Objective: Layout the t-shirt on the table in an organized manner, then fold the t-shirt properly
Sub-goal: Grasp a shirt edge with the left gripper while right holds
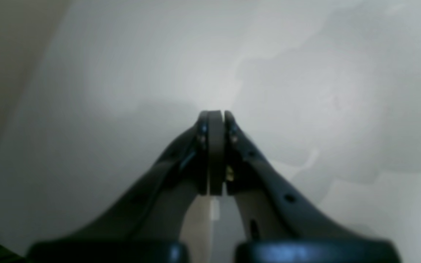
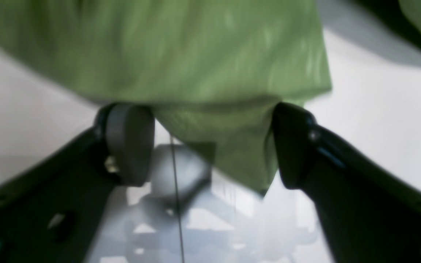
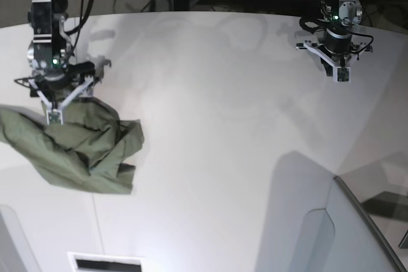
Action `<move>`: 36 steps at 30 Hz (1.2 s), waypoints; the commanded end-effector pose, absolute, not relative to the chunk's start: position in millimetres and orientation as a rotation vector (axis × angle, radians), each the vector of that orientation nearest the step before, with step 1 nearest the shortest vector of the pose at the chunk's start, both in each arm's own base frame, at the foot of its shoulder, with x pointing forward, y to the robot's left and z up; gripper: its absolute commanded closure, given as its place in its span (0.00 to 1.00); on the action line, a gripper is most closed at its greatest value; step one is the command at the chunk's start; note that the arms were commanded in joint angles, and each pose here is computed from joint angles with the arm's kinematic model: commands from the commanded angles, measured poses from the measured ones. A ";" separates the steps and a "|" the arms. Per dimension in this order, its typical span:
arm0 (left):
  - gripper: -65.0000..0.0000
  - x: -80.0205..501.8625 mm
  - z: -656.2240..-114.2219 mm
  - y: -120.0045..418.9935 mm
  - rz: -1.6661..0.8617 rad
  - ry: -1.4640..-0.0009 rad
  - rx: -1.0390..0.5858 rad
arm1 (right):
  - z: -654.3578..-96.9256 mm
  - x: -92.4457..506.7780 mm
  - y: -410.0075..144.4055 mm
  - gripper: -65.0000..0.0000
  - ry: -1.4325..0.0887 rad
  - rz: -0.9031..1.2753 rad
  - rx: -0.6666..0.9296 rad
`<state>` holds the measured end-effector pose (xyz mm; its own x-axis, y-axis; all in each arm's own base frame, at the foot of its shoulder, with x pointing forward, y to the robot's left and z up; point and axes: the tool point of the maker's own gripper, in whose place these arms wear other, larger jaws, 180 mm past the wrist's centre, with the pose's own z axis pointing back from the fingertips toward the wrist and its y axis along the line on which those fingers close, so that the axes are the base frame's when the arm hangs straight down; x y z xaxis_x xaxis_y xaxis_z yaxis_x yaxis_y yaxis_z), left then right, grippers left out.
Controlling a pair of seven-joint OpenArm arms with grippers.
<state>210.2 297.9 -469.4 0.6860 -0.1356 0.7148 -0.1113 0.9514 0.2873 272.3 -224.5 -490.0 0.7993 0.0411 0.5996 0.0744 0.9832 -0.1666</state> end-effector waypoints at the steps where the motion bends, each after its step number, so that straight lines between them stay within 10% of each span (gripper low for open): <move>1: 1.00 217.4 -458.6 304.0 -0.022 -0.857 0.341 | -490.5 272.5 -228.5 0.43 -0.638 -0.015 -0.197; 6: 1.00 215.2 -461.5 304.6 -0.020 -0.848 0.340 | -485.6 279.8 -208.8 1.00 -0.663 -0.026 -0.159; 25: 1.00 227.1 -467.7 308.1 -0.001 -0.847 0.339 | -325.4 323.0 52.3 0.97 -0.821 0.249 0.680; 33: 1.00 252.1 -448.6 294.1 -0.026 -0.918 0.300 | -334.9 297.3 79.4 0.45 -0.669 0.445 0.679; 36: 1.00 266.5 -432.4 275.2 -0.063 -0.977 0.220 | -322.7 298.8 59.3 0.43 -0.729 0.494 0.622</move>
